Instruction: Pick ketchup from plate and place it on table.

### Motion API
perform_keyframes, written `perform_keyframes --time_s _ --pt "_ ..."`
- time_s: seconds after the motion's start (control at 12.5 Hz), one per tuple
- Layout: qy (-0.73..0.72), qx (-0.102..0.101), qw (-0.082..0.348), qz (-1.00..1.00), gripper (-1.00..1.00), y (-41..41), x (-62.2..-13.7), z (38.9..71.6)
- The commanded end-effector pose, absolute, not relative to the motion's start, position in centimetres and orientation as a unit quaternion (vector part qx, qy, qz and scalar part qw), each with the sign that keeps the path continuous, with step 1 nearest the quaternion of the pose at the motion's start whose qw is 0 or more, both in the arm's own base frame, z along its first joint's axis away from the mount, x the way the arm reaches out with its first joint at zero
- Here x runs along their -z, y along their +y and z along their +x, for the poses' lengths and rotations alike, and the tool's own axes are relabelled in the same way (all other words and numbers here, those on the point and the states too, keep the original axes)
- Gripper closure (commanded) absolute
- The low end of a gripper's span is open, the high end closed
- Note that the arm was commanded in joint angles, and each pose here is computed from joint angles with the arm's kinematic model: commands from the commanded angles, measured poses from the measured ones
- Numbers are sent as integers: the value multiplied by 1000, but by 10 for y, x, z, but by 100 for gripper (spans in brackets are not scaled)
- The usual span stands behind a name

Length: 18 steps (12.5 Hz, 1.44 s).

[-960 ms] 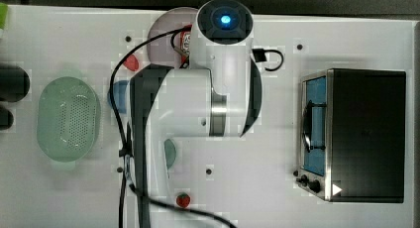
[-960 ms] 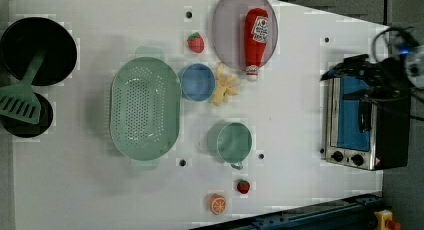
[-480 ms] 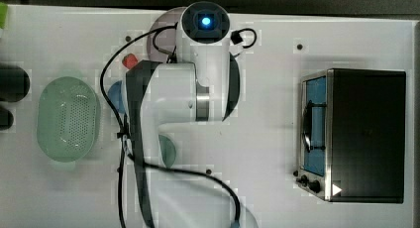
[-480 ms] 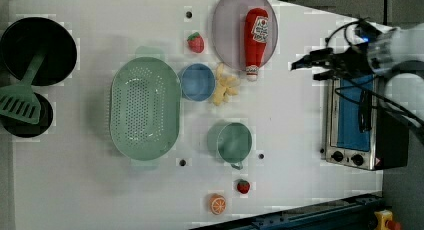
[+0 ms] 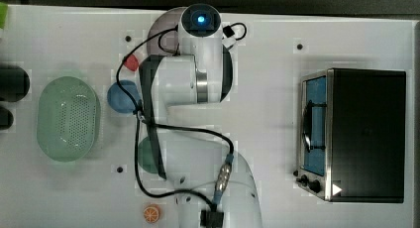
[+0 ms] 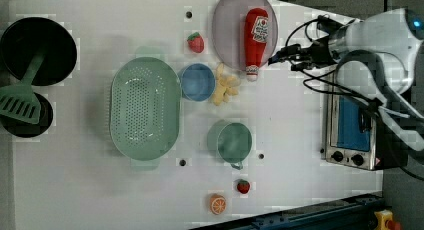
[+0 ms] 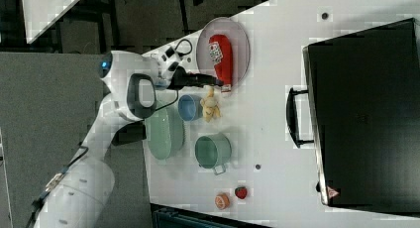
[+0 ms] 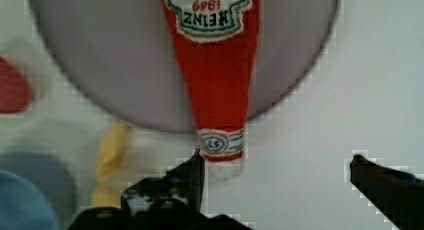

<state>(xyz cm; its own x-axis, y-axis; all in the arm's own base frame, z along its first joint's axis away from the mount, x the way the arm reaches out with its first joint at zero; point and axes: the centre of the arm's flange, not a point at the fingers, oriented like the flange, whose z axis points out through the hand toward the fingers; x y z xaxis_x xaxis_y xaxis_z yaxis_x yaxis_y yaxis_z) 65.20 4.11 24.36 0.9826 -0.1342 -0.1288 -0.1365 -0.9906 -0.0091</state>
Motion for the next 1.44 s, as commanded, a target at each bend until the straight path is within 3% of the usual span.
perform_keyframes --time_s 0.08,0.24,0.48,1.04,1.12,1.36,1.44 --pt "21 -27 10 -999 -100 57 -256 679" --pt "16 -19 10 -1000 -100 60 -232 685" --pt "13 21 19 -1000 -100 65 -208 692" --pt "15 36 26 -999 -100 65 -168 692" --pt "14 34 26 -999 -92 65 -165 691" --pt "15 36 26 -999 -20 65 -164 693" --pt "14 38 27 -999 -16 67 -166 694"
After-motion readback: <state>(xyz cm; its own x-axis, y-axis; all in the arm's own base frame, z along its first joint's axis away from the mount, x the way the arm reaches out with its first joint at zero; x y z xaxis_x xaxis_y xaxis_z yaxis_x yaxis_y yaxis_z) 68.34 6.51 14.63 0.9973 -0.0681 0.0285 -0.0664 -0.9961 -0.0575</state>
